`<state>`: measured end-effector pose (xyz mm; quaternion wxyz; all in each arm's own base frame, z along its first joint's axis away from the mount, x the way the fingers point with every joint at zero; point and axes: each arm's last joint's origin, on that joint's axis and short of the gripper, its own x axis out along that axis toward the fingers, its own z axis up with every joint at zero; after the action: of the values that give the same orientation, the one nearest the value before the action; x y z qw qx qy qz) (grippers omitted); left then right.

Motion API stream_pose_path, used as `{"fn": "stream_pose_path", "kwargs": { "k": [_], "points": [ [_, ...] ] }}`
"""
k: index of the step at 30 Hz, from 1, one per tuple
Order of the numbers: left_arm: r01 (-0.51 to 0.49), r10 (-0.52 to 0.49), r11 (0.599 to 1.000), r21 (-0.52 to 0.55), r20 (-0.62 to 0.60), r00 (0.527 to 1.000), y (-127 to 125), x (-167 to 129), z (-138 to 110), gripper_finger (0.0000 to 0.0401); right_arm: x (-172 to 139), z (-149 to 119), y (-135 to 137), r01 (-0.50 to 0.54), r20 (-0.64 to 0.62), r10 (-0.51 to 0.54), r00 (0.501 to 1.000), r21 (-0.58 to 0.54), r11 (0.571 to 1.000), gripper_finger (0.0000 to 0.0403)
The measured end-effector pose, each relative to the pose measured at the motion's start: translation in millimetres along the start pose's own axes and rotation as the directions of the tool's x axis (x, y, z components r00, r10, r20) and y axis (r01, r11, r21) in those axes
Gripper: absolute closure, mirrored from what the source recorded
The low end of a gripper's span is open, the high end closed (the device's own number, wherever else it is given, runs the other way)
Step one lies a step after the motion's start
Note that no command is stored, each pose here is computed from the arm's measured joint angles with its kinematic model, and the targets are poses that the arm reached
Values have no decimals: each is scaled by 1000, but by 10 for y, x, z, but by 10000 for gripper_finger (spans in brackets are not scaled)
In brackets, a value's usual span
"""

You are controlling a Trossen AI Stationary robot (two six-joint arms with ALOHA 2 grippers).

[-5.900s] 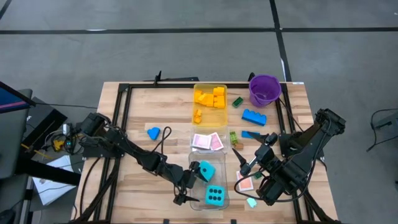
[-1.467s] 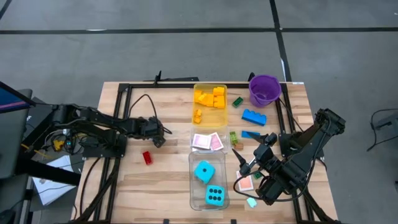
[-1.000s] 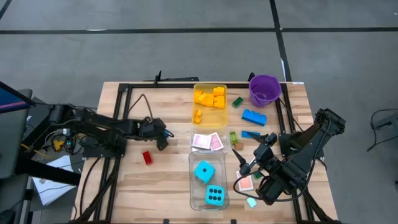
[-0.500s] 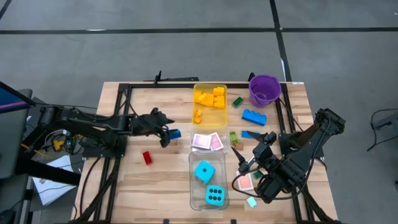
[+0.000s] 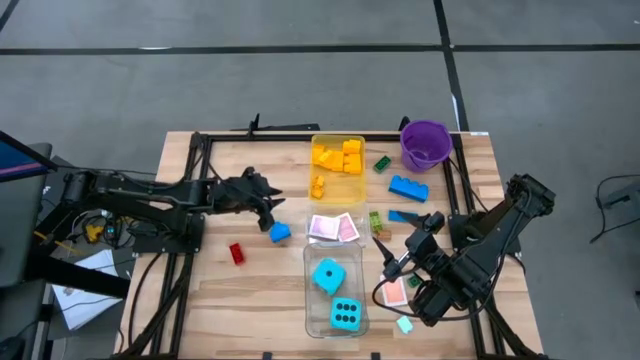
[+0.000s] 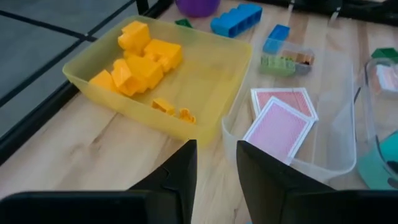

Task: Pick & Place Toys
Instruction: Put the blue game piece into the yellow bin

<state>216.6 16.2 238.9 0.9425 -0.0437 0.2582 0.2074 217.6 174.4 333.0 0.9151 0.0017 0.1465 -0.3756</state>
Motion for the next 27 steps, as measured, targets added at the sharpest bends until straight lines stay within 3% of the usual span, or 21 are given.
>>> {"fn": "stream_pose_path", "kwargs": {
  "k": [9, 14, 18, 27],
  "points": [
    [-3, 4, 1000, 5, -27, 1000, -1, -2, -28, 285, -2, 0, 1, -1, 0, 1, 1000, 2, 1000, 5],
    [-14, 11, 999, -36, -91, 996, -2, -11, -96, 253, -2, 0, 1, -1, 0, 1, 1000, 2, 1000, 5],
    [-11, 8, 1000, -20, -138, 990, -59, -10, -207, 194, -2, 0, 3, -2, 0, 2, 1000, 4, 1000, 5],
    [67, -56, 997, 44, -214, 975, -232, -45, -574, 12, -2, -1, 4, -2, -2, 2, 1000, 6, 1000, 5]
  ]
}}
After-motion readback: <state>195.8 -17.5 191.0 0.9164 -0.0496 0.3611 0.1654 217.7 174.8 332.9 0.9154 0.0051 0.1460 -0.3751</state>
